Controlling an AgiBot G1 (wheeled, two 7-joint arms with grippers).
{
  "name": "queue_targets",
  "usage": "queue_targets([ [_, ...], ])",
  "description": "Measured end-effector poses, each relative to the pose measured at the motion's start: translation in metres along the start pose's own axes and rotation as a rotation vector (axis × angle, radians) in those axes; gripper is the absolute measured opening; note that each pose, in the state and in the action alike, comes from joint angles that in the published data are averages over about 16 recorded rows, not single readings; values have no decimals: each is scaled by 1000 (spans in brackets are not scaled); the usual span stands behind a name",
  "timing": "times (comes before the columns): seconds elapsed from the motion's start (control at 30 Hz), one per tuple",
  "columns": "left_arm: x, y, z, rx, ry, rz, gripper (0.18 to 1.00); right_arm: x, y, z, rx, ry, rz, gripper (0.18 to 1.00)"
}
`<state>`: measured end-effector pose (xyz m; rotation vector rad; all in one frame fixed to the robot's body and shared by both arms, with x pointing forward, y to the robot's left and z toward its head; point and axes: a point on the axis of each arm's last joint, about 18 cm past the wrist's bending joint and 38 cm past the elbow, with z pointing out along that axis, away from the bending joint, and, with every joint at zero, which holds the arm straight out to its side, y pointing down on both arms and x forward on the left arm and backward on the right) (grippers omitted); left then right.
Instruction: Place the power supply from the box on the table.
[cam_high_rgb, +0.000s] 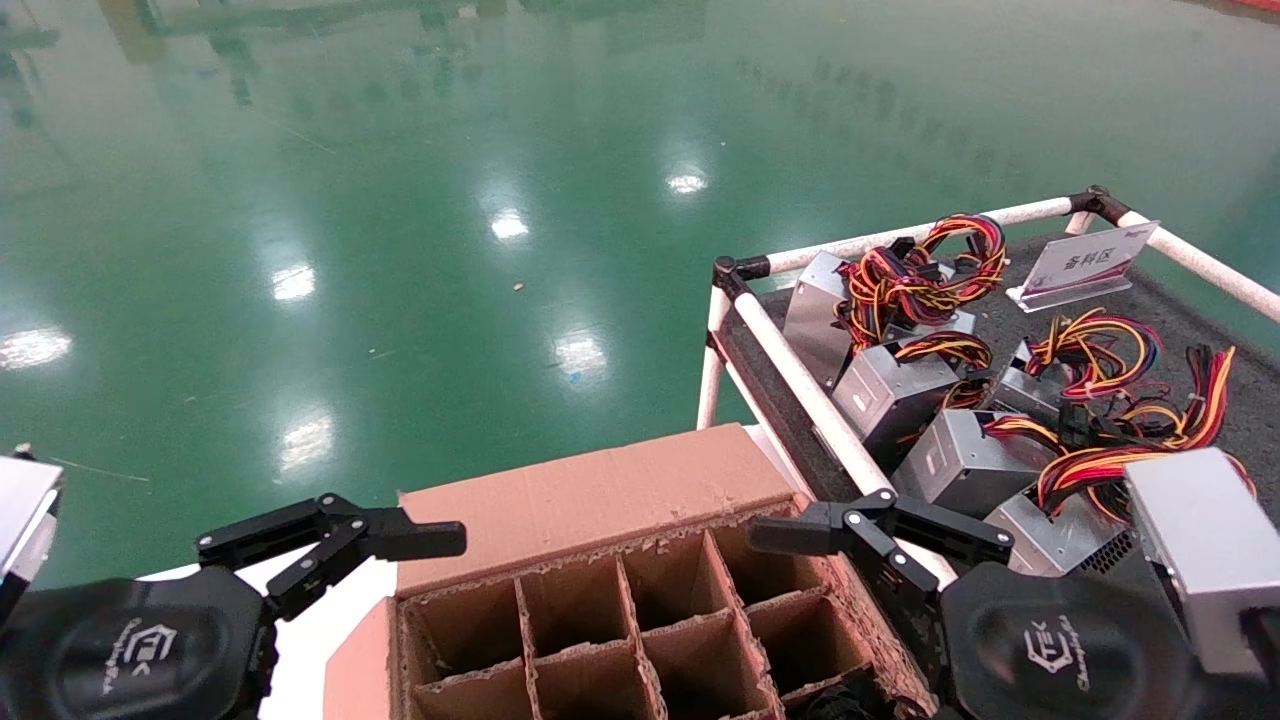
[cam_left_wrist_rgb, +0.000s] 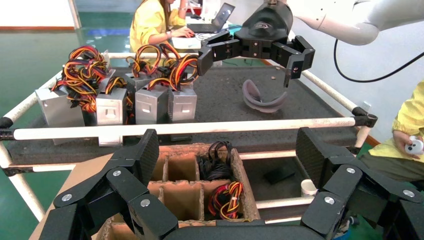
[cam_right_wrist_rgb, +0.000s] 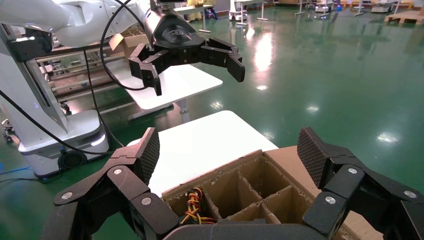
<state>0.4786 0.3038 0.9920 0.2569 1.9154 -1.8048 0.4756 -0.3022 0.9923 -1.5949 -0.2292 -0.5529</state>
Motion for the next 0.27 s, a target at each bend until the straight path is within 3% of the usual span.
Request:
queue_targets([
  [0.27, 0, 0, 0, 0, 0, 0, 1000, 0, 0, 0, 0, 0, 0, 1000],
])
